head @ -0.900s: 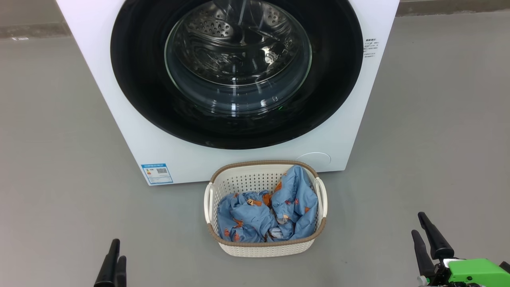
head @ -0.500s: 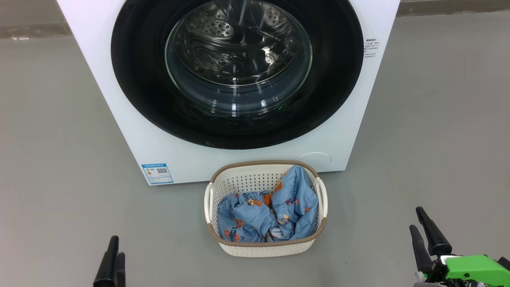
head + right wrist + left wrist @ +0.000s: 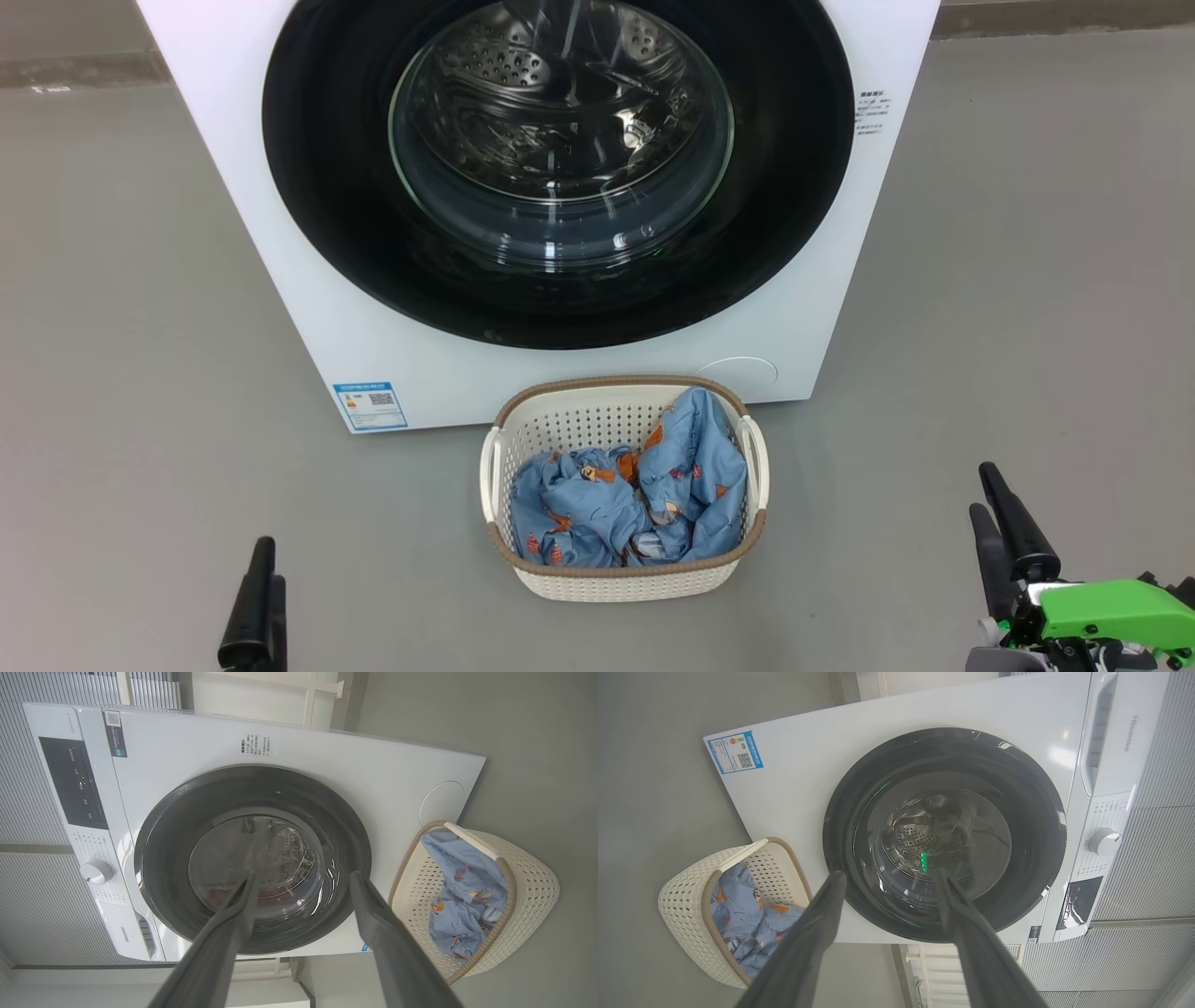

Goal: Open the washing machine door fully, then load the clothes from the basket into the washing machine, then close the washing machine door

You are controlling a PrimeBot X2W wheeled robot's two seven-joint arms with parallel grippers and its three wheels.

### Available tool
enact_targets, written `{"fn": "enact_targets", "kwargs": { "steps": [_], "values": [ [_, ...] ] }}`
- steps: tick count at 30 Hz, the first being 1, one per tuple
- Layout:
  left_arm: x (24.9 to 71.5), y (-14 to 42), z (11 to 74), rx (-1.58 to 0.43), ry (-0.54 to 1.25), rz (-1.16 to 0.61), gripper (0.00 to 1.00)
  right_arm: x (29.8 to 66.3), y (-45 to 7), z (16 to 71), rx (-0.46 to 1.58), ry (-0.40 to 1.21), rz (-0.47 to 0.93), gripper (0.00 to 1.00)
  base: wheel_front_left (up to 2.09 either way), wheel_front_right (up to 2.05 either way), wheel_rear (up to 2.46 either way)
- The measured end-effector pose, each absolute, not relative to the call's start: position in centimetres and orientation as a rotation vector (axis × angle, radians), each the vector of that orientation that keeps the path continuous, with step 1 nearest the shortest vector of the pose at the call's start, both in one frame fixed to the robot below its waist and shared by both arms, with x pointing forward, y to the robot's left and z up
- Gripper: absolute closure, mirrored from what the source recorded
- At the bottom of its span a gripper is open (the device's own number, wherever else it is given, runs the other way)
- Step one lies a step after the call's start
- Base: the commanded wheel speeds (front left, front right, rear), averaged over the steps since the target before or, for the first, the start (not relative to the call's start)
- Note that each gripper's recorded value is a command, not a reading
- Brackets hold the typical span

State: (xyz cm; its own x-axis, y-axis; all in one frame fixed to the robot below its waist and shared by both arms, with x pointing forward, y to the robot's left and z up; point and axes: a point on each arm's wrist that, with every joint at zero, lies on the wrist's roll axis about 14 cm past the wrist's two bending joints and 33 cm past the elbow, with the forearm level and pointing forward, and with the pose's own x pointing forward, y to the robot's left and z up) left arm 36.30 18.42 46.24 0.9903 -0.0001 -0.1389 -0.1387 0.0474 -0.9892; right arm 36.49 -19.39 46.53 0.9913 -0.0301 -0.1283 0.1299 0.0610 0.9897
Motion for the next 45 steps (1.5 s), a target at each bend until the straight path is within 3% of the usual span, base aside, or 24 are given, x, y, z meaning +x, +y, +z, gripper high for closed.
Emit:
{"fn": "enact_targets", "kwargs": {
  "steps": [19,45],
  "values": [
    [36.9,18.1,47.7,-1.301,0.094,0.041,0.0,37.6,-18.6,49.1,1.323,0.032,-0.041,0.0,0.0,0.0,0.0],
    [37.4,17.7,48.5,-0.807,0.078,-0.005,0.0,38.5,-16.9,51.0,0.853,0.007,0.079,0.0,0.0,0.0,0.0]
  ]
}}
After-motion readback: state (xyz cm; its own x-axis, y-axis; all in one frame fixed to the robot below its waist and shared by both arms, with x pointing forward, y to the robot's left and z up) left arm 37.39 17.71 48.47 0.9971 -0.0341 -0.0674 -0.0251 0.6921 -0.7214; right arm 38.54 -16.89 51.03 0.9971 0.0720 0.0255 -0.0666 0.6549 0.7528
